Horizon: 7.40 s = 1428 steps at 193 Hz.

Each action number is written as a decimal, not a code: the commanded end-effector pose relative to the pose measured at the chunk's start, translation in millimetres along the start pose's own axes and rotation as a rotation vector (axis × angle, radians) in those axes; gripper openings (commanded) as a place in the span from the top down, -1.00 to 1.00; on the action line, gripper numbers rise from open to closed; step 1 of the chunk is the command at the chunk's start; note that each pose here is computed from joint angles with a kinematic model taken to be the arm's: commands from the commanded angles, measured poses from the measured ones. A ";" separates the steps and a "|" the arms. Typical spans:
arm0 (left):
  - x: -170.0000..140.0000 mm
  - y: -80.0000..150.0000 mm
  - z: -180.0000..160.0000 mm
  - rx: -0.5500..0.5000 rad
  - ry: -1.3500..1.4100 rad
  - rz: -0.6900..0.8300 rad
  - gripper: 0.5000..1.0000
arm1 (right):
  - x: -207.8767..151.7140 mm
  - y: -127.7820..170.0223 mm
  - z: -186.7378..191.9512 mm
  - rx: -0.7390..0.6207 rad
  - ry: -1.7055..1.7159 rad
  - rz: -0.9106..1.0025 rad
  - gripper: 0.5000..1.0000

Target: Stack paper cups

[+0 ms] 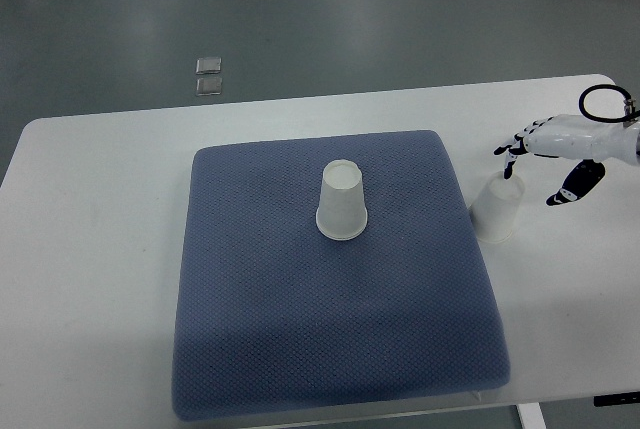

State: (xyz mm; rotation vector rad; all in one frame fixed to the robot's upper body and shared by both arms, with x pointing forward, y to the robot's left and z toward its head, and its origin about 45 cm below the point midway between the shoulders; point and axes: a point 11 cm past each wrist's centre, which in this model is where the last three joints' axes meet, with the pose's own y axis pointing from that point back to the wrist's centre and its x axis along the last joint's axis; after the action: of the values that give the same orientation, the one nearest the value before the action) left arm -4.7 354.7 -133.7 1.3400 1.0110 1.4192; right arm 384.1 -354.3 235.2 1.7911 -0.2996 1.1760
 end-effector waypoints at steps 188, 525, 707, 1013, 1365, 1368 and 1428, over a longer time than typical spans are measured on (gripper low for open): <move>0.0 0.0 -0.1 0.000 0.000 0.000 -1.00 | -42.6 -31.5 -4.5 0.006 -0.015 -0.018 -0.64; 0.0 0.0 -0.1 0.000 0.000 0.000 -1.00 | -26.8 -30.9 9.7 -0.036 -0.039 0.013 0.46; 0.0 0.0 -0.1 0.000 0.000 0.000 -1.00 | 161.2 -33.8 -81.7 0.196 0.095 0.052 0.43; 0.0 0.0 -0.1 0.000 0.000 0.000 -1.00 | 148.0 -101.9 -160.0 0.375 0.073 -0.020 -0.64; 0.0 0.0 -0.1 0.000 0.000 0.000 -1.00 | 100.9 -81.0 16.0 0.218 -1.939 1.035 -0.65; 0.0 0.0 -0.1 0.000 0.000 0.000 -1.00 | 97.1 -83.5 14.5 0.221 -1.968 1.040 -0.65; 0.5 0.0 -1.0 0.002 0.000 0.002 -1.00 | 59.9 -104.8 -3.1 0.272 -2.065 1.006 -0.65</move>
State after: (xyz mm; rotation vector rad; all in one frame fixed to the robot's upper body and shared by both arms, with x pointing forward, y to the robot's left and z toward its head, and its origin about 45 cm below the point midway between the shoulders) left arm -5.5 354.7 -133.7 1.3409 1.0121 1.4188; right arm 480.8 -284.3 230.2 2.4245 -2.4250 -0.7376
